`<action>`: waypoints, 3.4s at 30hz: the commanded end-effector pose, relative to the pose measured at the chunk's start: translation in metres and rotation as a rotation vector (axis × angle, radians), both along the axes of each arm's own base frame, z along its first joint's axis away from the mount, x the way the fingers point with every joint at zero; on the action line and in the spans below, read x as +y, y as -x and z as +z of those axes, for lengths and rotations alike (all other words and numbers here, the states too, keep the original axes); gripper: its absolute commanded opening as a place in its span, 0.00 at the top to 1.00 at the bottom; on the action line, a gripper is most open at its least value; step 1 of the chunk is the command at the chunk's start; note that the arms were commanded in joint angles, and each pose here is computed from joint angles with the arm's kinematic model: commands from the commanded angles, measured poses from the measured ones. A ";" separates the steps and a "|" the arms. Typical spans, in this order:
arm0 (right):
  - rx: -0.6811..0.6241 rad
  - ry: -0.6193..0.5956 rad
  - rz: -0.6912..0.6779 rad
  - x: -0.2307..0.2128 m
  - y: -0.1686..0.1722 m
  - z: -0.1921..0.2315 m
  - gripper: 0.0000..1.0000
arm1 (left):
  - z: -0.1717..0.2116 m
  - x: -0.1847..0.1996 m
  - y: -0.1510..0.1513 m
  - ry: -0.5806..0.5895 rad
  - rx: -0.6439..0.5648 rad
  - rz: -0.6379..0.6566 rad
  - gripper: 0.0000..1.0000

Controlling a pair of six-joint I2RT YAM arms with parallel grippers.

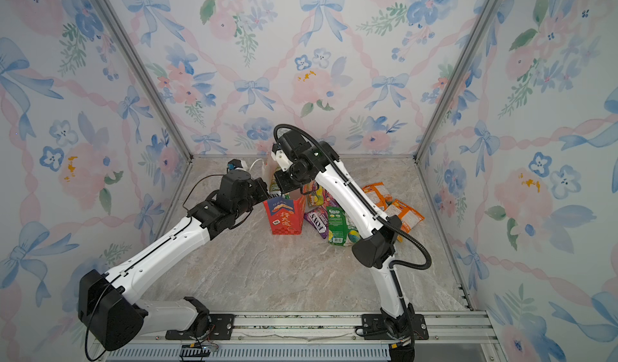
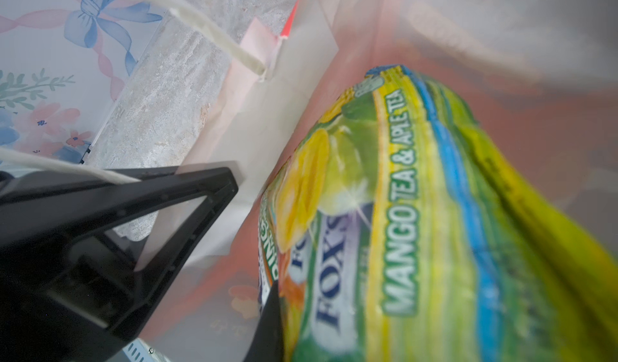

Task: Place the snacks into the paper bag
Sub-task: 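Lower the green candy bag into the paper bag and open the right gripper, then raise the right gripper out of the paper bag and move toward the snack pile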

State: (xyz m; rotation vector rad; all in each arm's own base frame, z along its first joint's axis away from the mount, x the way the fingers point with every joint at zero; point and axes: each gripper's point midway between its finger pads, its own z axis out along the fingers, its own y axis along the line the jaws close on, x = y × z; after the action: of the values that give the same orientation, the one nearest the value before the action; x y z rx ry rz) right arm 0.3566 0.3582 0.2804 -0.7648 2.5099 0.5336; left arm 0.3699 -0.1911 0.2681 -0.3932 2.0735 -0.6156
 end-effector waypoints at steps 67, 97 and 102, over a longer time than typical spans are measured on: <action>-0.026 0.036 -0.140 -0.006 -0.020 -0.010 0.74 | 0.001 -0.004 0.000 0.018 -0.004 0.000 1.00; -0.168 -0.120 -0.087 -0.098 0.082 0.095 0.46 | 0.005 -0.007 -0.004 0.031 -0.009 -0.008 1.00; -0.106 -0.174 -0.200 -0.135 0.085 0.068 0.43 | 0.008 -0.007 -0.005 0.039 -0.011 -0.007 1.00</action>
State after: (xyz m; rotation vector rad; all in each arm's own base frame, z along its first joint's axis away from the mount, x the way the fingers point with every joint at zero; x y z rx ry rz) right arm 0.2661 0.2329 0.3560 -0.5546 2.3739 0.5597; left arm 0.3694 -0.1944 0.2641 -0.3932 2.0852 -0.6220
